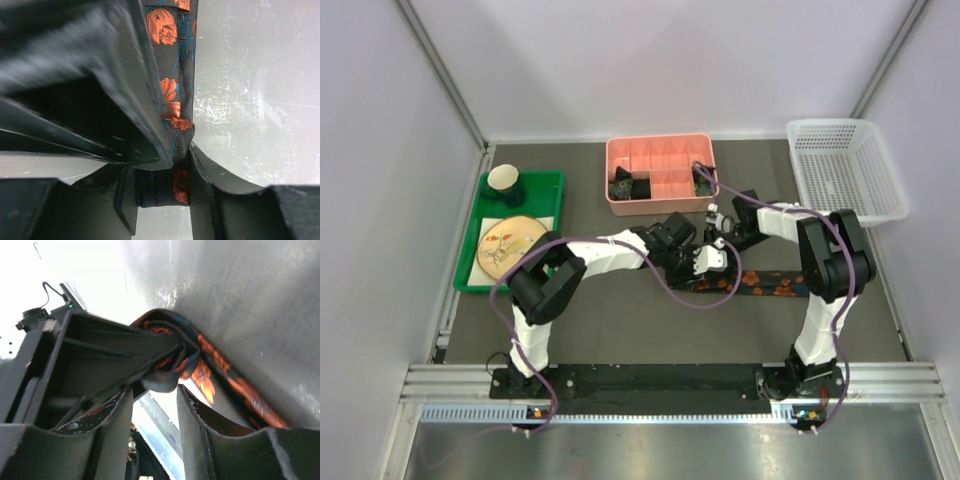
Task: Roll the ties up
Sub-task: Roll the tie at the center of the board.
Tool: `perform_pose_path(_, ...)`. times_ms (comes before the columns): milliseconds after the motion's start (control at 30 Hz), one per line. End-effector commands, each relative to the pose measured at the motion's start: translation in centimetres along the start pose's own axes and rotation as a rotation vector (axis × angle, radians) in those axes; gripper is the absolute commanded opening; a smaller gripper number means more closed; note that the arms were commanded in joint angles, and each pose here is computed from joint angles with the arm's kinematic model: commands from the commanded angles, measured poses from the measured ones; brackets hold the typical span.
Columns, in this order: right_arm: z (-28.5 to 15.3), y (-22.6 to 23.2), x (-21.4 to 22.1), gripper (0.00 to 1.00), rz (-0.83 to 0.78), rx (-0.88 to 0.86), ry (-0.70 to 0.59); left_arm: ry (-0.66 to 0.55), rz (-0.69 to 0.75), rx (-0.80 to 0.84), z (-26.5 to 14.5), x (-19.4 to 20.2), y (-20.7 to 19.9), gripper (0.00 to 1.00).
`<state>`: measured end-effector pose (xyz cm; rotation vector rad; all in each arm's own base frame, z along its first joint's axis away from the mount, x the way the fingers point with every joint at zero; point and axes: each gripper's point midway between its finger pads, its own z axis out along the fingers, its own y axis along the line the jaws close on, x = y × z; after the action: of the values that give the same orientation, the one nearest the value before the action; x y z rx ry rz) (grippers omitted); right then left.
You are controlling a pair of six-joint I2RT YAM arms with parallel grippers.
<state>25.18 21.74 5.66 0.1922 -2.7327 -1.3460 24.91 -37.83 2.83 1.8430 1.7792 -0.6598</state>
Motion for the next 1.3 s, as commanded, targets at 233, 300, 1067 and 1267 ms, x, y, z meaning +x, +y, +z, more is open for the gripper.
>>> perform_pose_path(233,2.2,-2.1,-0.7,0.00,-0.053,0.062,0.001,0.231,-0.064,0.087,1.5,6.5,-2.5,0.13)
perform_pose_path(300,2.1,-2.6,-0.5,0.00,-0.071,0.093,-0.001,0.223,-0.074,0.079,1.5,6.3,-2.5,0.25)
perform_pose_path(1067,0.4,-10.1,-1.2,0.00,-0.050,0.498,-0.028,-0.444,-0.157,0.026,-1.6,-2.3,1.2,0.73)
perform_pose_path(1267,0.8,-10.0,-1.4,0.00,-0.040,0.482,-0.027,-0.472,-0.126,0.026,-0.3,-3.1,1.8,0.74)
